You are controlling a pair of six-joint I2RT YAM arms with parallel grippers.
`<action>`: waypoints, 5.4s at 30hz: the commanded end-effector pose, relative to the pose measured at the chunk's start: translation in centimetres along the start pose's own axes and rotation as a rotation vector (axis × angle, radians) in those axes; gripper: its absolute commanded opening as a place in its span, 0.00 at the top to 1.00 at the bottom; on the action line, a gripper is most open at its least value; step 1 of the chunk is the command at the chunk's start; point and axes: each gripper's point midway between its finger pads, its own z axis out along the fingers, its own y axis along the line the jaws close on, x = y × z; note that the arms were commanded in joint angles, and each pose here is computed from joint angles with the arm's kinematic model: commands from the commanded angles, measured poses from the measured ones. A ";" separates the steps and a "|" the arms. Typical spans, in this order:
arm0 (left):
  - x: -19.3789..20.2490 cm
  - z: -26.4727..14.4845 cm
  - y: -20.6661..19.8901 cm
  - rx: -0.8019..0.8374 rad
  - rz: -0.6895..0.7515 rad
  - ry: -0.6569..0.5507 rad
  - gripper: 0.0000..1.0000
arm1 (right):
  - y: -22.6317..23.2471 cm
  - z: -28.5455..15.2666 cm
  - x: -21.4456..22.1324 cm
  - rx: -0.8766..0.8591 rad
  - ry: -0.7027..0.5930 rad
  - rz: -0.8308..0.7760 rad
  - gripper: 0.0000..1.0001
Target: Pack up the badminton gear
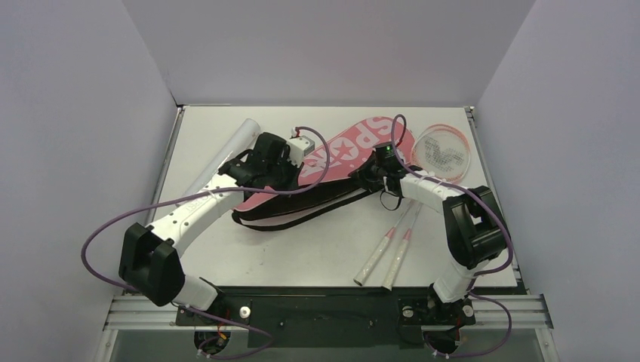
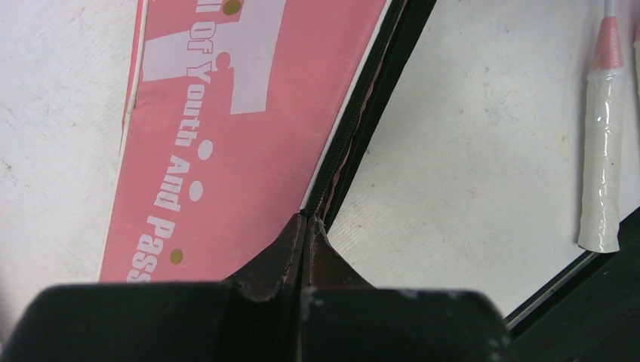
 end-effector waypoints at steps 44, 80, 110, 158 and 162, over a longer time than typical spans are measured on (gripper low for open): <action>-4.7 4.6 -5.0 0.103 0.116 -0.102 0.37 | 11.0 -7.5 2.0 -0.222 -0.067 -0.140 1.00; -5.1 3.1 -1.3 -0.185 0.229 -0.139 0.83 | 11.9 -7.4 3.0 -0.189 0.001 -0.157 0.97; -3.0 4.0 2.0 -0.142 -0.095 -0.051 1.00 | -10.5 -11.5 -9.9 0.476 -0.236 -0.138 0.61; -3.5 7.2 0.4 0.038 -0.165 -0.017 1.00 | -14.3 -6.6 -7.3 0.662 -0.139 -0.355 1.00; -3.7 8.3 1.2 0.032 -0.186 -0.015 1.00 | -12.0 -9.1 -6.3 0.610 -0.141 -0.437 1.00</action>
